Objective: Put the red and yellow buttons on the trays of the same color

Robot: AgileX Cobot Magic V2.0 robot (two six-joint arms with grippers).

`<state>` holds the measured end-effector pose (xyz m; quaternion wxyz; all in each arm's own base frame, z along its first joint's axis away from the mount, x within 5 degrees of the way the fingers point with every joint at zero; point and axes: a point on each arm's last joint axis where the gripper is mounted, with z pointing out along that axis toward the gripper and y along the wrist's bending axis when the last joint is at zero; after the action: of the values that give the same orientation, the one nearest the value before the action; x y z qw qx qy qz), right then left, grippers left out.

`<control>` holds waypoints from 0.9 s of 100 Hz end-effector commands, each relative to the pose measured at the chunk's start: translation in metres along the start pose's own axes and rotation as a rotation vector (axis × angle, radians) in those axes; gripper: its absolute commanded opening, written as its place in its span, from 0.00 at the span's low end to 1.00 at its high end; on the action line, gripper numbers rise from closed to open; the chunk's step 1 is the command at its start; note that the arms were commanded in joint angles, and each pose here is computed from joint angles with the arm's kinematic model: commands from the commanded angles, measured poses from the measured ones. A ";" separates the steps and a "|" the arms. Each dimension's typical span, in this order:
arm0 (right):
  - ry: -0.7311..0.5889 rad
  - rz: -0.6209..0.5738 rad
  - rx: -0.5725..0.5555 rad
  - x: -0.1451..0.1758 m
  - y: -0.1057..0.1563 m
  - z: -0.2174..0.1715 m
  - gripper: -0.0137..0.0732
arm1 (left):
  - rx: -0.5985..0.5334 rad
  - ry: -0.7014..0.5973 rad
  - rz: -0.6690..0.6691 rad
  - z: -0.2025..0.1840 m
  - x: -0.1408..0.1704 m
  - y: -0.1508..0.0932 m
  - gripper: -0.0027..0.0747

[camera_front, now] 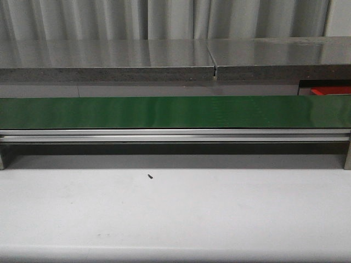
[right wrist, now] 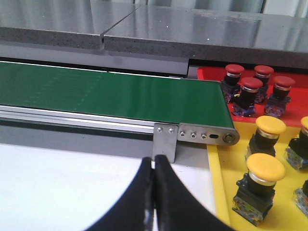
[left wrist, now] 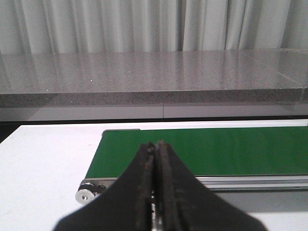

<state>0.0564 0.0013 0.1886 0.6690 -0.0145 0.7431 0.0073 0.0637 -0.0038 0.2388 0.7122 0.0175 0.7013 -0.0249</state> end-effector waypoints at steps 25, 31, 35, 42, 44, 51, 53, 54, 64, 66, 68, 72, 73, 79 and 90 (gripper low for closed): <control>-0.101 -0.012 -0.005 -0.009 0.000 -0.002 0.08 | 0.011 -0.116 -0.023 -0.011 0.025 0.000 0.01; -0.101 -0.012 -0.005 -0.009 0.000 -0.002 0.08 | 0.012 -0.117 -0.032 -0.011 0.025 0.000 0.01; -0.100 -0.012 -0.005 -0.008 0.000 -0.002 0.08 | 0.012 -0.119 -0.029 -0.011 0.025 0.000 0.01; -0.100 -0.012 -0.005 -0.008 0.000 -0.002 0.08 | 0.012 -0.119 -0.029 -0.011 0.025 0.000 0.01; -0.100 -0.012 -0.005 -0.008 0.000 -0.002 0.08 | 0.012 -0.119 -0.029 -0.011 0.025 0.000 0.01; -0.100 -0.012 -0.005 -0.008 0.000 -0.002 0.08 | 0.012 -0.119 -0.040 -0.011 0.025 0.000 0.01; -0.100 -0.012 -0.005 -0.008 0.000 -0.002 0.08 | 0.012 -0.117 -0.046 -0.011 0.025 0.000 0.01; -0.100 -0.012 -0.005 -0.008 0.000 -0.002 0.08 | 0.012 -0.117 -0.045 -0.011 0.025 0.000 0.01; -0.100 -0.012 -0.005 -0.008 0.000 -0.002 0.08 | 0.012 -0.117 -0.045 -0.011 0.025 0.000 0.01; -0.100 -0.012 -0.005 -0.008 0.000 -0.002 0.08 | 0.012 -0.117 -0.045 -0.011 0.025 0.000 0.01; -0.100 -0.012 -0.005 -0.008 0.000 -0.002 0.08 | 0.012 -0.117 -0.045 -0.011 0.025 0.000 0.01; -0.100 -0.012 -0.005 -0.008 0.000 -0.002 0.08 | 0.012 -0.117 -0.045 -0.011 0.025 0.000 0.01; -0.100 -0.012 -0.005 -0.008 0.000 -0.002 0.08 | 0.012 -0.117 -0.045 -0.011 0.025 0.000 0.01; -0.100 -0.012 -0.005 -0.008 0.000 -0.002 0.08 | 0.012 -0.117 -0.045 -0.011 0.025 0.000 0.01; -0.100 -0.012 -0.005 -0.008 0.000 -0.002 0.08 | 0.012 -0.117 -0.045 -0.011 0.025 0.000 0.01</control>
<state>0.0564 0.0013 0.1886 0.6690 -0.0142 0.7431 0.0076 0.0560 -0.0027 0.2075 0.7178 0.0054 0.6954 -0.0330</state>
